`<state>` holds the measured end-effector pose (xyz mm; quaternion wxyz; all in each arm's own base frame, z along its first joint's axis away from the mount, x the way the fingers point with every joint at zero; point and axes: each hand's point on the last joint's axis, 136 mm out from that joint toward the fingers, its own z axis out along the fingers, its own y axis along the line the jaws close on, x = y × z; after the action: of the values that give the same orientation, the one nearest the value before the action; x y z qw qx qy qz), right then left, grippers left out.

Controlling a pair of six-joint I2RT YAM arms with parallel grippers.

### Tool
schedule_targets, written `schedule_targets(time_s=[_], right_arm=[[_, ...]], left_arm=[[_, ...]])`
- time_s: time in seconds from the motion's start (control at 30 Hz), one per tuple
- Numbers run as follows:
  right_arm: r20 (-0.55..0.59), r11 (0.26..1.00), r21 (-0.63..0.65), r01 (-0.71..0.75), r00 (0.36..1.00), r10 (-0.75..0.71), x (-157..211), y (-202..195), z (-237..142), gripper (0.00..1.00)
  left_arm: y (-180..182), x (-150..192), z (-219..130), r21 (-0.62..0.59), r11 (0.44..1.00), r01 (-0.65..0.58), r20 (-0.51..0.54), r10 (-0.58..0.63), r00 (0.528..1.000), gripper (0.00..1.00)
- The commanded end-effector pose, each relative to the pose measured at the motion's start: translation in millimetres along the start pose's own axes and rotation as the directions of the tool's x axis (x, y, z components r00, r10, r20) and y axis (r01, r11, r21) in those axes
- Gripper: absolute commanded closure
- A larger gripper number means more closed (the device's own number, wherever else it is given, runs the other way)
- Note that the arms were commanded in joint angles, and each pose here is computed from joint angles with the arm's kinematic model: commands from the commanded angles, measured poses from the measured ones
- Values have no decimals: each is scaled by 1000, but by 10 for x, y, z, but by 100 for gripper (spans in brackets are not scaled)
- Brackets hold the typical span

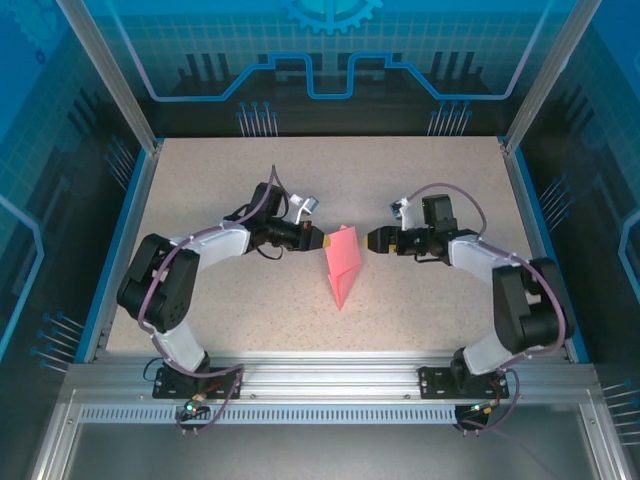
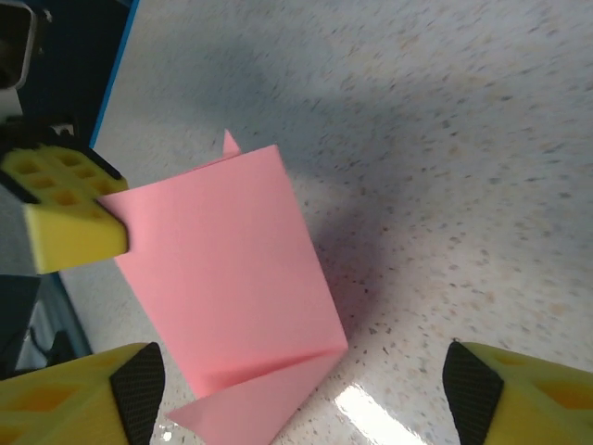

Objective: Fold a paper plane with a square sheet of paper (fold left side to right side)
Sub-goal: Fold the wing for the fifth time at the center of the table.

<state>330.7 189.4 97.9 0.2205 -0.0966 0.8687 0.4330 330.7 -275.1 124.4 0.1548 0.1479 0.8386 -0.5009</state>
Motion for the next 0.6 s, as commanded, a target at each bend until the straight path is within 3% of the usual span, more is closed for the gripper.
schedule_targets(time_s=[0.0,0.3,0.57], right_arm=[[18,980,-170,106,994,-104,-146,218,98,24],[-61,943,-319,93,991,-118,76,307,363,33],[-91,932,-351,94,987,-133,131,397,351,52]], left_arm=[[-140,116,-39,85,993,-79,-34,82,996,100],[-121,120,-5,103,992,-75,-45,80,996,100],[-64,133,27,95,994,-61,-56,67,996,100]])
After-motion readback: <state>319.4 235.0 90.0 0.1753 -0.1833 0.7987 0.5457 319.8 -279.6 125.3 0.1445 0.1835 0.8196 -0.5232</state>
